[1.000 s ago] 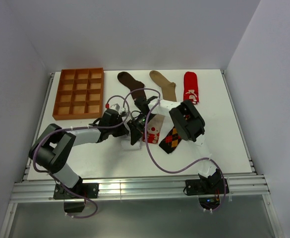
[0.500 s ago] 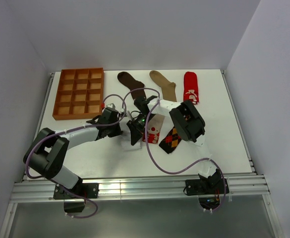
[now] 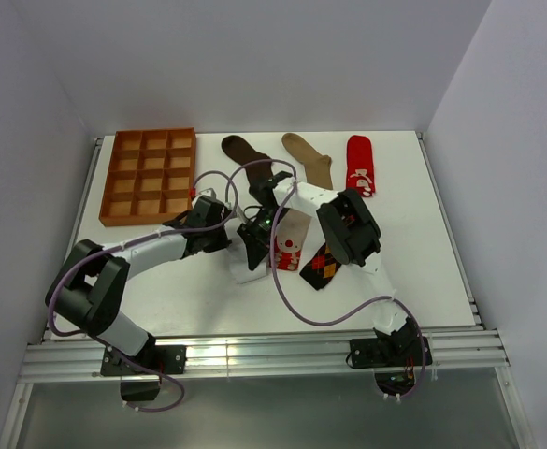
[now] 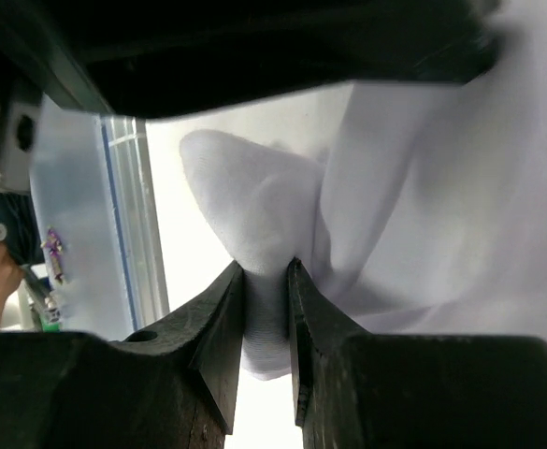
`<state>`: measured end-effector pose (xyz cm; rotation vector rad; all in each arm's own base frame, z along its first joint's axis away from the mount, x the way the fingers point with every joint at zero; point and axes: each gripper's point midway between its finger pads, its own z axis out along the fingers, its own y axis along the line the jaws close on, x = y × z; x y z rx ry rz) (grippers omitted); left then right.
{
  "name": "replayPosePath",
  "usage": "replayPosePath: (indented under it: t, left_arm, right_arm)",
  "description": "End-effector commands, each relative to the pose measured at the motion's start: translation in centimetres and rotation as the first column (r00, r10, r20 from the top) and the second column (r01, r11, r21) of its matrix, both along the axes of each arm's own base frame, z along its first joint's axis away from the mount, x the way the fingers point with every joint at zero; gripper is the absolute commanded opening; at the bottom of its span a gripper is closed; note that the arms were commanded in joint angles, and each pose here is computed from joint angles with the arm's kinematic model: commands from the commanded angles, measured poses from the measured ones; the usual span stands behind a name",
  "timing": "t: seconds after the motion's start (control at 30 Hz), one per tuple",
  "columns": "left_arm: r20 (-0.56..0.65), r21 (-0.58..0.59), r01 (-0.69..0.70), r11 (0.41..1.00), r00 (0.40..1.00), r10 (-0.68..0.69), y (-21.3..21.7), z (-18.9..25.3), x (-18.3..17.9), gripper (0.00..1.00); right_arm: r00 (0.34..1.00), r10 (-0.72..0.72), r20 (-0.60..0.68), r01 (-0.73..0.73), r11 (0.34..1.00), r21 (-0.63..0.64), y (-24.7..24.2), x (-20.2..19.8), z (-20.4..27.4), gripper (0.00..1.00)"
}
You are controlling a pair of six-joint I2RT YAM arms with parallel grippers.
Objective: Roll the socks
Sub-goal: Roll the sock at the center of the board.
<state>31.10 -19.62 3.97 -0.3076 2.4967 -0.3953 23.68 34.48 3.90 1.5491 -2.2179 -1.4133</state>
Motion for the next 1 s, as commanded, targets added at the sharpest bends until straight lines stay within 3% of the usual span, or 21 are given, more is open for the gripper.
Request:
replayPosePath:
  t: [0.0,0.33,0.67,0.77,0.8,0.9,0.97]
  left_arm:
    - [0.051,0.037,-0.043,0.998,0.998,0.041,0.8,1.4,1.9,0.00]
    - [0.039,0.038,-0.028,0.999,0.999,0.026,0.4,1.9,2.1,0.00]
    - [-0.041,0.006,0.065,0.998,0.997,-0.065,-1.2,-1.0,1.1,0.00]
    - [-0.028,-0.015,0.067,0.998,0.997,-0.068,-1.5,-0.9,1.2,0.14]
    - [-0.023,-0.016,0.068,0.998,0.997,-0.068,-1.5,-0.8,1.2,0.24]
    - [0.012,-0.030,0.052,0.998,0.999,-0.052,-1.3,0.3,1.3,0.41]
    - [0.048,-0.044,0.040,0.998,0.998,-0.037,-1.1,1.5,1.2,0.48]
  right_arm:
    - [0.999,0.043,-0.021,-0.044,0.999,-0.022,-1.0,-1.5,1.9,0.13]
    - [0.997,0.076,0.001,-0.076,0.997,-0.022,-0.8,-2.8,1.9,0.13]
    - [0.997,0.061,-0.048,-0.065,0.993,-0.097,-1.2,-2.5,-2.3,0.13]
    - [0.996,0.049,-0.069,-0.057,0.991,-0.123,-1.3,-2.6,-3.2,0.13]
    - [0.997,0.047,-0.067,-0.055,0.991,-0.124,-1.2,-2.5,-3.4,0.13]
    - [0.996,0.035,-0.079,-0.047,0.988,-0.147,-1.1,-2.2,-3.9,0.13]
    - [0.996,0.028,-0.081,-0.040,0.987,-0.158,-0.9,-1.9,-4.3,0.13]
